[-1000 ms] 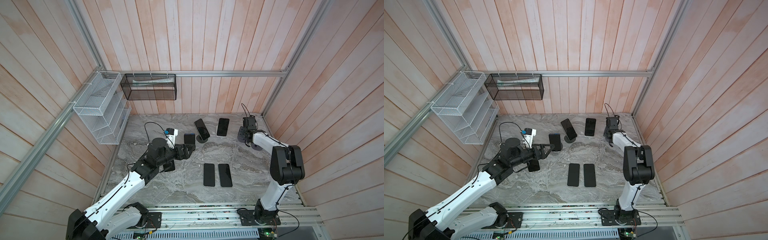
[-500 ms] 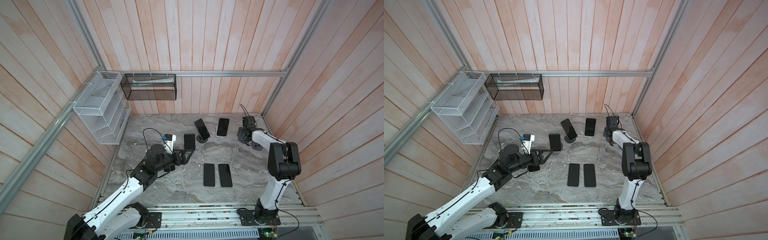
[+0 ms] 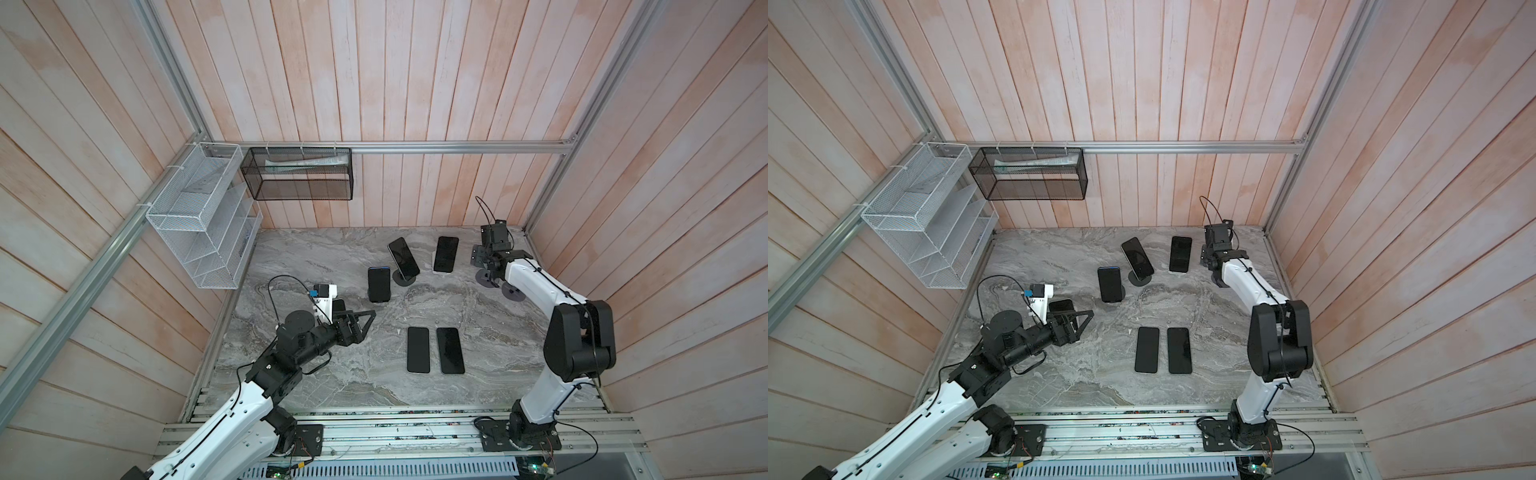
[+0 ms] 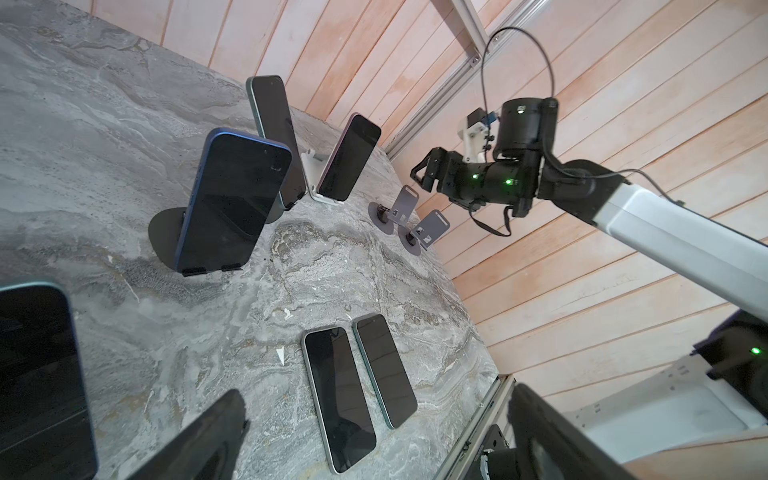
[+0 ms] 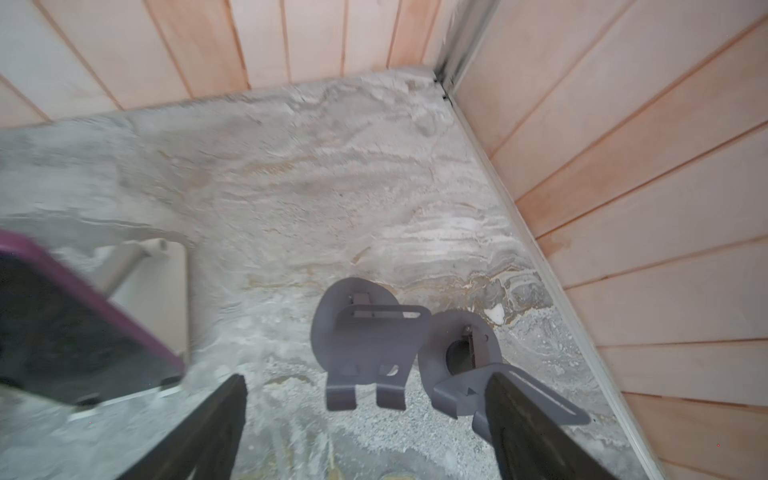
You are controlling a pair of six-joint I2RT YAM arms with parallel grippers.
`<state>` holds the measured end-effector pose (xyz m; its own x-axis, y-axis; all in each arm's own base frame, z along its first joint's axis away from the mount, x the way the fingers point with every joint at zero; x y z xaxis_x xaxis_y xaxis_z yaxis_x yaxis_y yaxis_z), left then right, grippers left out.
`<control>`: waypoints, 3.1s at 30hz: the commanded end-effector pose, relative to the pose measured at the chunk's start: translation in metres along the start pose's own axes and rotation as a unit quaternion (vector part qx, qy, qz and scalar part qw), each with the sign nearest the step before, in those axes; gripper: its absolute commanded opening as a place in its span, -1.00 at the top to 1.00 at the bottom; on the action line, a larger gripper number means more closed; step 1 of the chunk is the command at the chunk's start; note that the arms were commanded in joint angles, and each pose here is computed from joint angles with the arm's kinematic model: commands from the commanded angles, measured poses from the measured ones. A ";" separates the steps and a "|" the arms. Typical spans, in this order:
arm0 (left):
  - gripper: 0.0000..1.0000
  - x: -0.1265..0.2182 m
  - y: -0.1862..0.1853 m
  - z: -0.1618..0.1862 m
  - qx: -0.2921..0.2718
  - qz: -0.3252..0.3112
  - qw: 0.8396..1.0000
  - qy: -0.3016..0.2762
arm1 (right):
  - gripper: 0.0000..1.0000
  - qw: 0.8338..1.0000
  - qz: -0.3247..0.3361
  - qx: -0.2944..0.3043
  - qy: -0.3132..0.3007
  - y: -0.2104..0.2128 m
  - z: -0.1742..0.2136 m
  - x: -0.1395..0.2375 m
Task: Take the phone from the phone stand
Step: 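Move the right gripper toward the purple-framed phone on the white stand, then lower the right gripper and close it on the purple-framed phone's top edge, then lift the purple-framed phone off the white stand and carry it toward the robot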
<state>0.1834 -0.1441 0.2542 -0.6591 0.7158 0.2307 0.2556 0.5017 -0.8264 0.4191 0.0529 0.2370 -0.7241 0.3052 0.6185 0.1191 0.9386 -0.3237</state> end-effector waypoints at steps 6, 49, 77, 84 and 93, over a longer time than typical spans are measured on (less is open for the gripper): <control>-1.00 0.005 0.013 -0.001 0.016 -0.031 0.999 -0.036 | -0.84 0.995 -0.072 0.016 -0.068 0.044 -0.033 0.048; -1.00 -0.001 0.006 -0.017 -0.014 -0.062 0.996 -0.062 | -0.88 0.997 -0.075 -0.027 -0.014 0.131 -0.049 -0.062; -1.00 0.002 0.000 -0.019 -0.013 -0.037 0.997 -0.073 | -0.27 0.995 -0.084 -0.032 -0.029 0.126 -0.040 -0.055; -1.00 0.003 -0.004 -0.022 -0.014 -0.035 0.996 -0.075 | -0.24 0.994 -0.089 -0.035 -0.045 0.121 -0.047 -0.036; -1.00 0.005 -0.011 -0.027 -0.013 -0.031 0.996 -0.084 | -0.24 0.992 -0.098 -0.036 -0.071 0.113 -0.057 -0.010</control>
<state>0.1958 -0.1345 0.2608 -0.7648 0.5989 0.2375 0.1987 0.5699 -0.7973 0.4838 0.1644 0.2029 -0.7769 0.1140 0.6192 0.0106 0.9857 -0.1681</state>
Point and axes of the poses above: each gripper's point midway between its finger pads, its own x axis back along the fingers, its own y axis along the line the jaws close on, z = x × y, the point moved 8 cm from there along x, back along the fingers, and after that the axes turned 15 degrees about x, right-handed, at the moved point
